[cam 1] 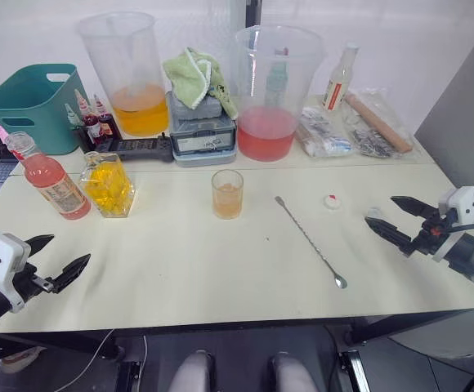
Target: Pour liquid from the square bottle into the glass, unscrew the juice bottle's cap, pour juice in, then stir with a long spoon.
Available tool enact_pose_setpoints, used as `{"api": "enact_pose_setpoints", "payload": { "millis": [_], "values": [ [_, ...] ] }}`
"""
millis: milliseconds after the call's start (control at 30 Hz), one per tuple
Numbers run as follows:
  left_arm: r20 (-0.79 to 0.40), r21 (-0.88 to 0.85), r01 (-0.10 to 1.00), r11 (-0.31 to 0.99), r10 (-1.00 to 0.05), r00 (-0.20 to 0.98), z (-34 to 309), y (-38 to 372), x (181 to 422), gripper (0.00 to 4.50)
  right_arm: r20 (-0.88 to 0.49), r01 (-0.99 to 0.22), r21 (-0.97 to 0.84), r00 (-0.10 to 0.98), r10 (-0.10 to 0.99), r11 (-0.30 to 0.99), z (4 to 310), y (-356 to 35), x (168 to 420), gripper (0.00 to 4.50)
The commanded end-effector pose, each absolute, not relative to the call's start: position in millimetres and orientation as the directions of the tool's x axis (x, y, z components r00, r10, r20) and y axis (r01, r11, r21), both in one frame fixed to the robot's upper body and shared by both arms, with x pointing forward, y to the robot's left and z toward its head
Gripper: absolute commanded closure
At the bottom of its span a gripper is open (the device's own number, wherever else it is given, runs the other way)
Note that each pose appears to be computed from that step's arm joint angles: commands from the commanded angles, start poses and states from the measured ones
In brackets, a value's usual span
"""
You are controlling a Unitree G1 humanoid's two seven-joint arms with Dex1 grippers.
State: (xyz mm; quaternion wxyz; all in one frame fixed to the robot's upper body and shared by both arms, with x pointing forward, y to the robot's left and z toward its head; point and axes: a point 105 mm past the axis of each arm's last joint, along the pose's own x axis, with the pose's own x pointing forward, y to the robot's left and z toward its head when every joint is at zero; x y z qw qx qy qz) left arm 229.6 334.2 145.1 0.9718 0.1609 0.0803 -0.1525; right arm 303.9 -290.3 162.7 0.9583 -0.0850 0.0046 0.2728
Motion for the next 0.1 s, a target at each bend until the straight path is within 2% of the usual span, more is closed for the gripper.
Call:
{"api": "enact_pose_setpoints", "payload": {
  "millis": [33,100],
  "values": [
    [-0.167,0.321,0.291,0.901,-0.249,0.954,154.3,338.7,227.7,0.0,-0.004,-0.493,-0.194,0.865,0.502,0.848,173.3,-296.2,301.5,0.01],
    [-0.177,0.312,0.314,0.897,-0.27,0.947,153.4,336.4,226.9,0.0,-0.003,-0.491,-0.199,0.866,0.5,0.848,172.7,-296.2,301.3,0.01]
  ]
}}
